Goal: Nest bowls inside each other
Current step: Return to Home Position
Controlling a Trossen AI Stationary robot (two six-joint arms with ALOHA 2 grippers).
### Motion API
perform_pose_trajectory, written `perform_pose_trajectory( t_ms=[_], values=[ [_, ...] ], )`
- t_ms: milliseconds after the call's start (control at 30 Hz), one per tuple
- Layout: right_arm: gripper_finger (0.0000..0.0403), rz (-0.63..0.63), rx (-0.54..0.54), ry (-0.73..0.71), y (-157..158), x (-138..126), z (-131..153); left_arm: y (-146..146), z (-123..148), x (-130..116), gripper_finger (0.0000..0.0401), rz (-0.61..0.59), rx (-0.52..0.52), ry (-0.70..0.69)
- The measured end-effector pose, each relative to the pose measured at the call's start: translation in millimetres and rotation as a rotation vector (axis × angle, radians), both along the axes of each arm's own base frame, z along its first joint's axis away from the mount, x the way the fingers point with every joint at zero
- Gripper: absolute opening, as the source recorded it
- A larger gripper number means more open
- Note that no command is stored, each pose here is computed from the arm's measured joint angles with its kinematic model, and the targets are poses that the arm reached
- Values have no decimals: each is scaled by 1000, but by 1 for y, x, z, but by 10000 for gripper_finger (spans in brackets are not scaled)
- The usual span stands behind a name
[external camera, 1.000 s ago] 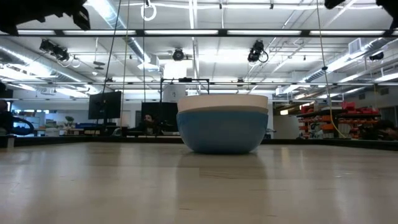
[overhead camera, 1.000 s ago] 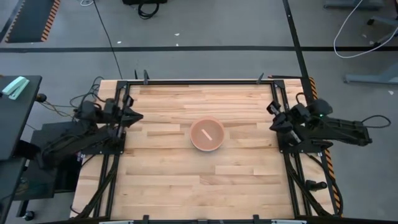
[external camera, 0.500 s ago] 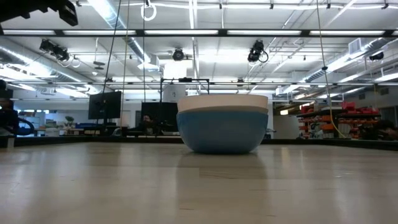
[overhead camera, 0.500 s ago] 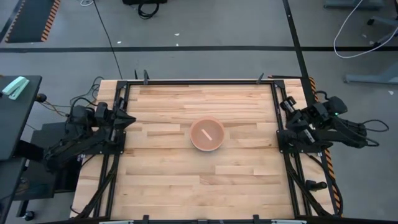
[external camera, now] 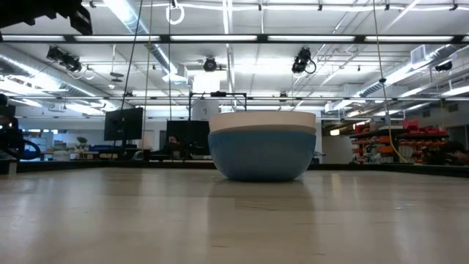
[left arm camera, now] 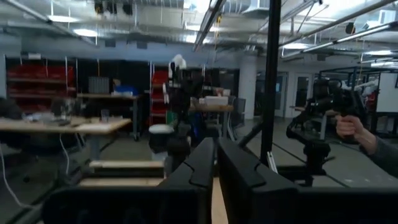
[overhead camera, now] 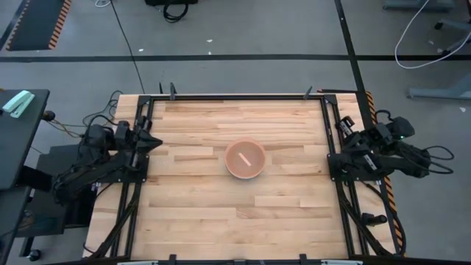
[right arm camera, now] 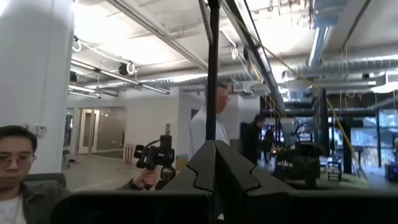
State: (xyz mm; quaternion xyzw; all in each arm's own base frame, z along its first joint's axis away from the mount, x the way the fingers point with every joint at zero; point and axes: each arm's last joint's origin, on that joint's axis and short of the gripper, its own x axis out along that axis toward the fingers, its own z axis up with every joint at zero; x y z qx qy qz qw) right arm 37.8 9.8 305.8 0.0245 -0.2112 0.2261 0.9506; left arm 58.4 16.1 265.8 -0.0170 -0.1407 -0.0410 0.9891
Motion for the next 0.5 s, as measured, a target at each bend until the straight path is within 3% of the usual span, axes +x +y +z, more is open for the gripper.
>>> perform_pose_trajectory(
  t_ms=[133, 500],
  values=[
    [16, -17, 36, 50, -2, 10, -15, 3, -13, 6, 36, -2, -22, 39],
    [16, -247, 193, 151, -13, 35, -59, 13, -47, 19, 24, 43, -60, 53]
  ],
)
